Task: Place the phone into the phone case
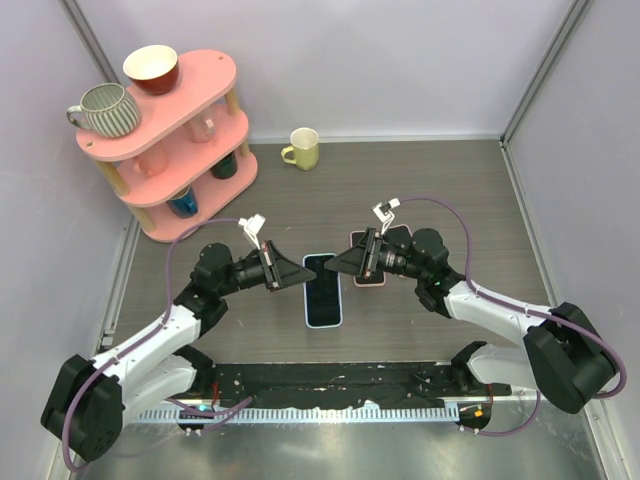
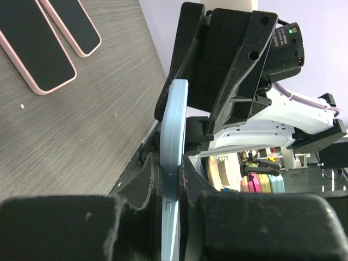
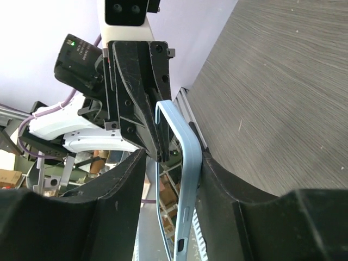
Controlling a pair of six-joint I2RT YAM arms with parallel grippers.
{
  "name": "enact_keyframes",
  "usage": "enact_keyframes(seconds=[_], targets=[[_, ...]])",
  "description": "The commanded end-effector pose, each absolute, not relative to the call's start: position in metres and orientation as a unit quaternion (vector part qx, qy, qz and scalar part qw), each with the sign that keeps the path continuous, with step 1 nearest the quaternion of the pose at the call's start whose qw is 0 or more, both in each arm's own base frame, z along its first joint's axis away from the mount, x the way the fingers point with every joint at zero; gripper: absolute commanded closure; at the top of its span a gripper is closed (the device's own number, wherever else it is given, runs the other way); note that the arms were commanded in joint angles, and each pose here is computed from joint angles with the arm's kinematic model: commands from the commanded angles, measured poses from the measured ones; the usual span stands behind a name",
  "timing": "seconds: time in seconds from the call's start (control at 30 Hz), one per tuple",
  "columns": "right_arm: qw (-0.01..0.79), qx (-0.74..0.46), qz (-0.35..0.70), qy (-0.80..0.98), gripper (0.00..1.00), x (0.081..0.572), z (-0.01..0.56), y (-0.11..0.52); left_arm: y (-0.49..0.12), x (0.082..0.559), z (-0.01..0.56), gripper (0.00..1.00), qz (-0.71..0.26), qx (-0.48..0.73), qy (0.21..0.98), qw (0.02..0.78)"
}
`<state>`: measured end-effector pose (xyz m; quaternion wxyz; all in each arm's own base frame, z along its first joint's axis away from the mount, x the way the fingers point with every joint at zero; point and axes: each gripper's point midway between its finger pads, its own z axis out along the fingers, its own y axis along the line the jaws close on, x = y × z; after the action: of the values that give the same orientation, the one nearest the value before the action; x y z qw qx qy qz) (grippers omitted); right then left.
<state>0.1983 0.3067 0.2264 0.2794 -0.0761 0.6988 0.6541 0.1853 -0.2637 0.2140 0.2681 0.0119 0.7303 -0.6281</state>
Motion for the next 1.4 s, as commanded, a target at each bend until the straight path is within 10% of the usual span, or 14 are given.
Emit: enact_keyframes(seconds=[0.0, 0.27, 0.67, 0.83, 1.13, 1.37], targets=[[0.301, -0.113, 0.663, 0.676, 0.52, 0.191, 0.247, 0.306, -0.260, 0.209, 0.222, 1.00, -0.610, -0.024, 0.731, 0.304], [0.295, -0.111, 0.655, 0.686, 0.99, 0.192, 0.240, 0.306, -0.263, 0.215, 0.215, 1.00, -0.601, -0.026, 0.741, 0.297], [0.310, -0.114, 0.639, 0.694, 0.61, 0.200, 0.251, 0.307, -0.261, 0.216, 0.203, 1.00, -0.580, -0.036, 0.763, 0.283], [0.308, -0.106, 0.632, 0.703, 0.99, 0.206, 0.243, 0.308, -0.259, 0.220, 0.206, 0.99, -0.564, -0.023, 0.771, 0.294], [0.326, -0.101, 0.586, 0.735, 0.99, 0.232, 0.228, 0.313, -0.197, 0.251, 0.215, 0.14, -0.369, -0.047, 0.844, 0.387], [0.305, -0.087, 0.518, 0.795, 0.99, 0.280, 0.181, 0.330, -0.155, 0.238, 0.216, 0.03, -0.261, -0.012, 0.871, 0.417]])
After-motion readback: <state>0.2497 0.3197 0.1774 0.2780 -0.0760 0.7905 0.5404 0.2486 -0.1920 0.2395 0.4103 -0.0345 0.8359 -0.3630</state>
